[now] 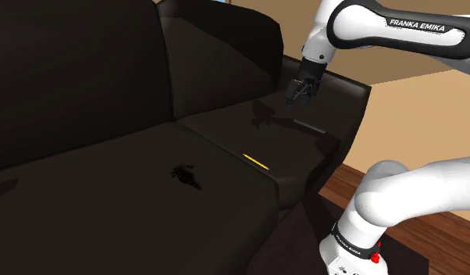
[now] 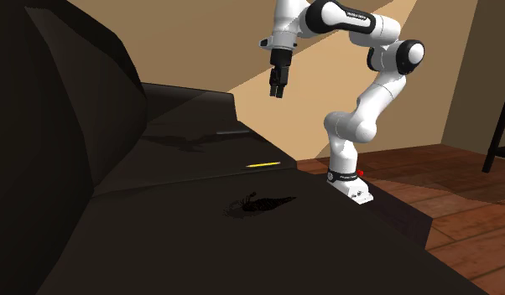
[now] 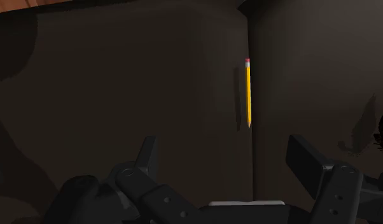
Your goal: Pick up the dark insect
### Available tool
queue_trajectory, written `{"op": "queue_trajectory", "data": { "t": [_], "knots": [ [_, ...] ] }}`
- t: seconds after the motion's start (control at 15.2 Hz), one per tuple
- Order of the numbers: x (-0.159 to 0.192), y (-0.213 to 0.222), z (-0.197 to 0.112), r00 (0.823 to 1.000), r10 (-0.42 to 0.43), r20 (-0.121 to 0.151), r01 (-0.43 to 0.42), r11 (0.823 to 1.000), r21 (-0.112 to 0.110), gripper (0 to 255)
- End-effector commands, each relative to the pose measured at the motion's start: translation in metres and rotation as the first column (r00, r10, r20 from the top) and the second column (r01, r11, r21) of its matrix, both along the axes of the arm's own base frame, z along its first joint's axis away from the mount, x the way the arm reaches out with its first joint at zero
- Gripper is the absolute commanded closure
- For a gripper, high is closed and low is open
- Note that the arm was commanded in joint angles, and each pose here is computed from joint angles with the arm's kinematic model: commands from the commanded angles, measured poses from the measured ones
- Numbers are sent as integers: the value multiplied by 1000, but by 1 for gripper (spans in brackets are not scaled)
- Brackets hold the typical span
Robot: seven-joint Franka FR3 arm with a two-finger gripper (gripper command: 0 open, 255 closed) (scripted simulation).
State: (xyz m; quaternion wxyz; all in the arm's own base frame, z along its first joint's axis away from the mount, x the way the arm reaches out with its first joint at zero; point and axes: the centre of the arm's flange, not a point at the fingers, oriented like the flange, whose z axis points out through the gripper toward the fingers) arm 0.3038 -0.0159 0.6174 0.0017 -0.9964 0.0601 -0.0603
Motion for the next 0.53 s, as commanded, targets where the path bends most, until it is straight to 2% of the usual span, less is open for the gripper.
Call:
{"op": "queue_trajectory", "data": {
  "t": [0.0,0.46],
  "knots": [
    [0,0,0,1000,0,0,0,1000,0,0],
    [45,71,-40,999,33,-30,-33,999,8,0]
  ]
}}
